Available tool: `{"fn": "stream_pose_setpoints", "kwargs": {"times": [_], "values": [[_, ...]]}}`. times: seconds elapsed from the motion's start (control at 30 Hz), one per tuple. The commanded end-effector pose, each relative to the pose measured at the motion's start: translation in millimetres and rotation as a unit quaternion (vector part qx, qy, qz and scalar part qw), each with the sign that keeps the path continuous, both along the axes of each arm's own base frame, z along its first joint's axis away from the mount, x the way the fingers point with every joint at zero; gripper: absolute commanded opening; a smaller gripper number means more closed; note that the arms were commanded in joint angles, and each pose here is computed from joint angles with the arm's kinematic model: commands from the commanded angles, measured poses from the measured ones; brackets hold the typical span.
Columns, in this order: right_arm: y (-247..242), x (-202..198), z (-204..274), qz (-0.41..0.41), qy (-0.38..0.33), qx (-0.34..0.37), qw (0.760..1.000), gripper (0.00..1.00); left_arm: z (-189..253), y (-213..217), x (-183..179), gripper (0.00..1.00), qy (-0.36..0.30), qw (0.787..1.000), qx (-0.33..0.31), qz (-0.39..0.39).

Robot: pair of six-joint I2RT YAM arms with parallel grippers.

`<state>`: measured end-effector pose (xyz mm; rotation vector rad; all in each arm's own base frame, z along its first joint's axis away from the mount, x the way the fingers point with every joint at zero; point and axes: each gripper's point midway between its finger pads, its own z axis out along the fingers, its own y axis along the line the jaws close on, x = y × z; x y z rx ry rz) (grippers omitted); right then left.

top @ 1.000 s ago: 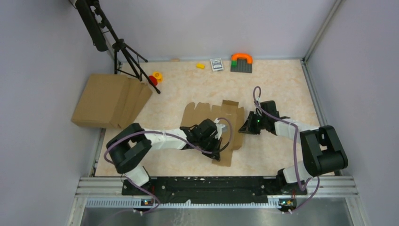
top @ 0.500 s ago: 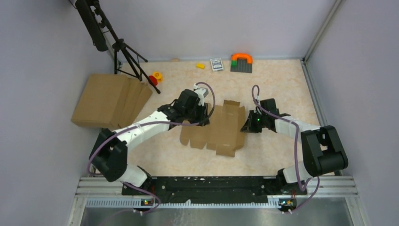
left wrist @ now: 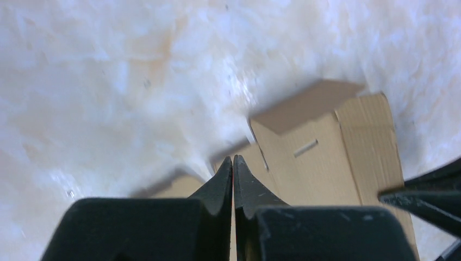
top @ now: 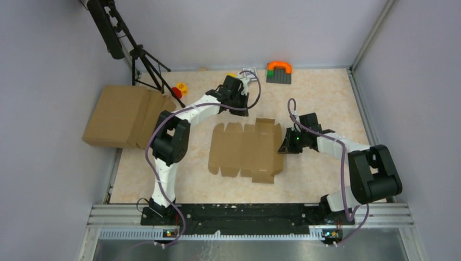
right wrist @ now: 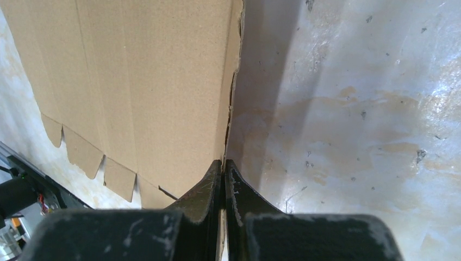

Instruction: Fold the paper box

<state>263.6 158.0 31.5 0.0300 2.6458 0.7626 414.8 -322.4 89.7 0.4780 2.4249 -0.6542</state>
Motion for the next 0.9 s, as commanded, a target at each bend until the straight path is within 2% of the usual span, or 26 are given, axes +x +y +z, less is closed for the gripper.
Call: {"fn": "stream_pose_setpoints", "kwargs": {"times": [0.0, 0.13, 0.27, 0.57, 0.77, 0.87], "values": [[2.0, 5.7, 13.4, 0.019, -0.027, -0.006, 0.999, 0.0, -5.1, -10.2, 11.9, 0.0, 0.027, 0.999, -0.015, -0.034], [1.7, 6.5, 14.3, 0.02, -0.03, -0.008, 0.999, 0.0, -17.1, -20.6, 12.8, 0.0, 0.076, 0.995, -0.038, -0.054], [2.0, 8.7, 14.5, 0.014, -0.034, -0.007, 0.999, 0.0, -33.2, -16.7, 7.4, 0.0, 0.122, 0.991, -0.015, -0.045], [0.4, 14.1, 12.4, -0.004, -0.032, -0.011, 0.999, 0.0, -46.9, -17.5, -24.4, 0.0, 0.208, 0.976, -0.025, -0.061], [-2.0, 16.9, 9.7, -0.021, -0.028, -0.016, 0.999, 0.0, -16.5, -23.3, -31.1, 0.0, 0.178, 0.979, -0.072, -0.068], [-2.5, 17.3, 9.5, -0.025, -0.027, -0.016, 0.999, 0.0, -9.7, -24.6, -41.2, 0.0, 0.193, 0.974, -0.084, -0.081]]}}
